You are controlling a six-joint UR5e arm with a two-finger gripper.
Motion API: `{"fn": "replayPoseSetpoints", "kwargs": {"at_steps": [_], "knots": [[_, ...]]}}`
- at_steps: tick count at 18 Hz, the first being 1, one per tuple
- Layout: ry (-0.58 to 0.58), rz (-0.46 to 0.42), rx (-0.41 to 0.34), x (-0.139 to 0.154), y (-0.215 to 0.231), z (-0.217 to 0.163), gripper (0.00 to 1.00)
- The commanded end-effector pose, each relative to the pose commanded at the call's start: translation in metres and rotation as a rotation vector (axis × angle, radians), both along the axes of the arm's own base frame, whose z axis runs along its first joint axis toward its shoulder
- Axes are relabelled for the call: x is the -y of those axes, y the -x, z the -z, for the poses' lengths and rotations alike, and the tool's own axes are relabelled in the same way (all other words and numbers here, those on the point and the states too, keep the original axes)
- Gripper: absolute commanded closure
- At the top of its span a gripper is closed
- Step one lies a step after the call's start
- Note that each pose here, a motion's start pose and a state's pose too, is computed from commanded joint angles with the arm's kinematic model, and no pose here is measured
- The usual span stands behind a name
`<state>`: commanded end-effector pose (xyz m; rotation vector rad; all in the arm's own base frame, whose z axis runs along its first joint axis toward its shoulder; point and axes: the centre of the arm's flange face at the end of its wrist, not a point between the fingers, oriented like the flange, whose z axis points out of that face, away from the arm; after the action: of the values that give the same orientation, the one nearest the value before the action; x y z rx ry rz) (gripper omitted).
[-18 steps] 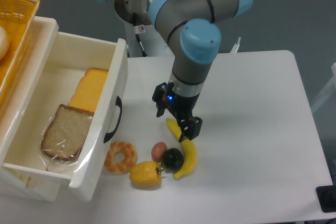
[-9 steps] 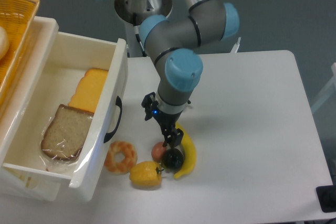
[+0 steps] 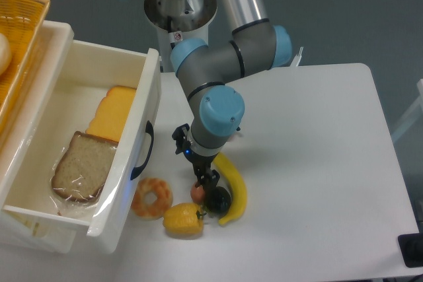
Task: Pick up the egg
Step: 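Lower the open gripper down beside the brown egg near the banana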
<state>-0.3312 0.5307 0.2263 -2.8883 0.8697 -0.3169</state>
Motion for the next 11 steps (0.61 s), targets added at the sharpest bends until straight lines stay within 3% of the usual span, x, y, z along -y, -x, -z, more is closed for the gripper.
{"fn": "replayPoseSetpoints", "kwargs": {"at_steps": [11], "knots": [[0.009, -0.015, 0.007, -0.009, 0.023, 0.019, 0.0]]}}
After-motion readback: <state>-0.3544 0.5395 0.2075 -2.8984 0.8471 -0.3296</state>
